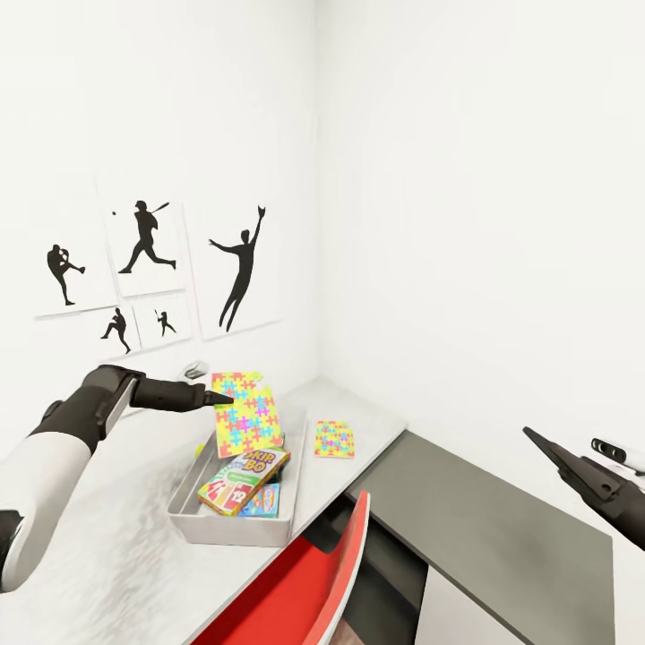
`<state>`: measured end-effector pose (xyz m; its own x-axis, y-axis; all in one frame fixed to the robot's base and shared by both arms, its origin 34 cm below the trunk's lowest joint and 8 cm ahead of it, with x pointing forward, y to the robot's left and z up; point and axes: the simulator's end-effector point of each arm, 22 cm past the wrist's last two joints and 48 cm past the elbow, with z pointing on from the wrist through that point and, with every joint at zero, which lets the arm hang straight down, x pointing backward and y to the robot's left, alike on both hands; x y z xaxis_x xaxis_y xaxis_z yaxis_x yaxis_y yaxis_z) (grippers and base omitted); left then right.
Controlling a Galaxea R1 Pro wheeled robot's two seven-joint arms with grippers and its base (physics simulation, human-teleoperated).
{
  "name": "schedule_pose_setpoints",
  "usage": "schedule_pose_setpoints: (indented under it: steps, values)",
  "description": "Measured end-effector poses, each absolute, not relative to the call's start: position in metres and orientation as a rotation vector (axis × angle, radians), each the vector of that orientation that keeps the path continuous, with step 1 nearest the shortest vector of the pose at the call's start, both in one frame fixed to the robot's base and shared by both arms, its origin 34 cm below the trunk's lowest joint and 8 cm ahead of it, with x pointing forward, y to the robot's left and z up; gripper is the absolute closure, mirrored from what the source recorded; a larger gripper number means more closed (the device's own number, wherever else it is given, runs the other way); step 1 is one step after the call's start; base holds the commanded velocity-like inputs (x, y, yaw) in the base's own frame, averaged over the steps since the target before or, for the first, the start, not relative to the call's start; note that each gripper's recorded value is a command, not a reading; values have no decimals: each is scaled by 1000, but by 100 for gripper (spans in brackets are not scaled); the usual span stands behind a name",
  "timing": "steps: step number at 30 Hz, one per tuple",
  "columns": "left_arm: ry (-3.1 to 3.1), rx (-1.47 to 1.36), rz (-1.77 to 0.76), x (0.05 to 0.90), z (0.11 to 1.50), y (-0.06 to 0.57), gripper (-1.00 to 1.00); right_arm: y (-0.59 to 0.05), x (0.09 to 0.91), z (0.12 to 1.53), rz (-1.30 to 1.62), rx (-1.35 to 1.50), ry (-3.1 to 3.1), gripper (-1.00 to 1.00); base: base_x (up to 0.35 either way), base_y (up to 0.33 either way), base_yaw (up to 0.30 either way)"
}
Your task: Put all the toys in the child's room - the three board games (two on the bed and one on the table), the two jigsaw puzzles on the table, and the tennis ball on the table - inside the toy box on the table in the child's room.
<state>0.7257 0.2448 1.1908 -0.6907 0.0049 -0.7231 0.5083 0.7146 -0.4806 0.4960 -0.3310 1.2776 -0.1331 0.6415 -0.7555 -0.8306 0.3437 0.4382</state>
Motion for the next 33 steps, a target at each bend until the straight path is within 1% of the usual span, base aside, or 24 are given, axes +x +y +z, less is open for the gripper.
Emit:
schedule_pose_setpoints:
  steps: [4,10,20,33]
  values:
    - [2192,388,-890,726,1191,245,100,-330,496,1278,1283,-218,1129,-100,49,-21,0]
    - [2192,388,-889,726,1191,245,100,-330,496,1278,1284,-217,1130,-100,193,-12,0]
    - [2192,388,-889,726,1191,245,100,-333,502,1275,1264,-190,1150,-100,108,-1,0]
    - [2192,387,-891,726,1191,245,100,-333,503,1274,1259,-189,1151,-100,17,1,0]
